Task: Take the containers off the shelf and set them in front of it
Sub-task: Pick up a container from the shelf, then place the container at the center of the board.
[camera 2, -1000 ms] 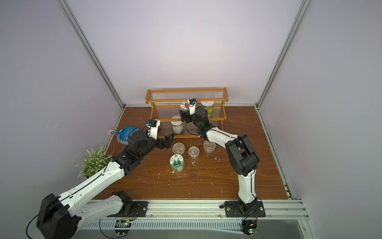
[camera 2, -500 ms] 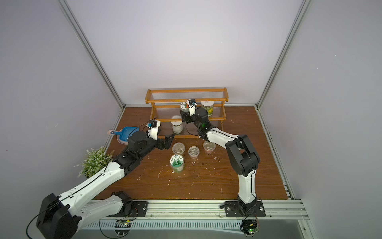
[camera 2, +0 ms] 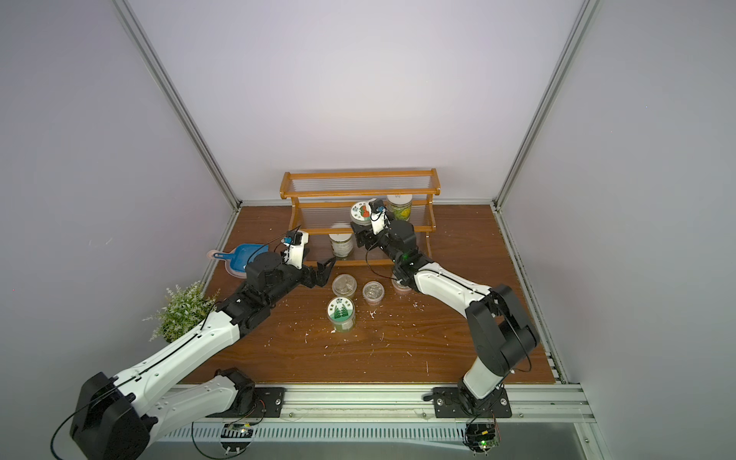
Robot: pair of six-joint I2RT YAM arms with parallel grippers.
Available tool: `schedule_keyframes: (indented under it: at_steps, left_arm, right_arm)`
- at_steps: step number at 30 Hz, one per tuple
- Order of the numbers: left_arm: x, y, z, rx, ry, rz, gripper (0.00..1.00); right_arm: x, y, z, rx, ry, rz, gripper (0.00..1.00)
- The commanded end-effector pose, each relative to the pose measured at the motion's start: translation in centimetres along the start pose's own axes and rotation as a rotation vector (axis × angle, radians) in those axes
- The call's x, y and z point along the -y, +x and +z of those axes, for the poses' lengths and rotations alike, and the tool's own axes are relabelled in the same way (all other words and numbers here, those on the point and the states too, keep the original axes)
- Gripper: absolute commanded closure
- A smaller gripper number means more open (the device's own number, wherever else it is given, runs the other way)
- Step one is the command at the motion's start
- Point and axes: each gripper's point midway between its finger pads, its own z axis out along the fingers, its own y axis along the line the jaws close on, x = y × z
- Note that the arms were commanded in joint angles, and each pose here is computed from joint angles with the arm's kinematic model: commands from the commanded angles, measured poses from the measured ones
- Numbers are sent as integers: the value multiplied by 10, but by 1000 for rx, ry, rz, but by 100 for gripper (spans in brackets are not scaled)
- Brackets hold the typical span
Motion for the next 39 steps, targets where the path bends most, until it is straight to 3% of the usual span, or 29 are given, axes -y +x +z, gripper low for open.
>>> schedule_keyframes:
  at_steps: [1,11,19,29,39]
  left_arm:
    - [-4,0,-3,2,-5,-4,1]
    - [-4,0,-4,1,6,-14,1]
    - [-3,2,-2,-9,14,-17,1]
    - [-3,3,2,-19,15,-20,1]
    - [-5,8,4,-34,6,-18,1]
  right_arm:
    - [-17,-41,-32,86,-50,-36,29]
    - [-63,8,-129,-63,-141,-64,29]
    - [-77,60,-187,-107,-166,11,29]
    - [-86,126,-199,-184,-194,73,29]
    - [-93,155,-189,-221,-203,72,29]
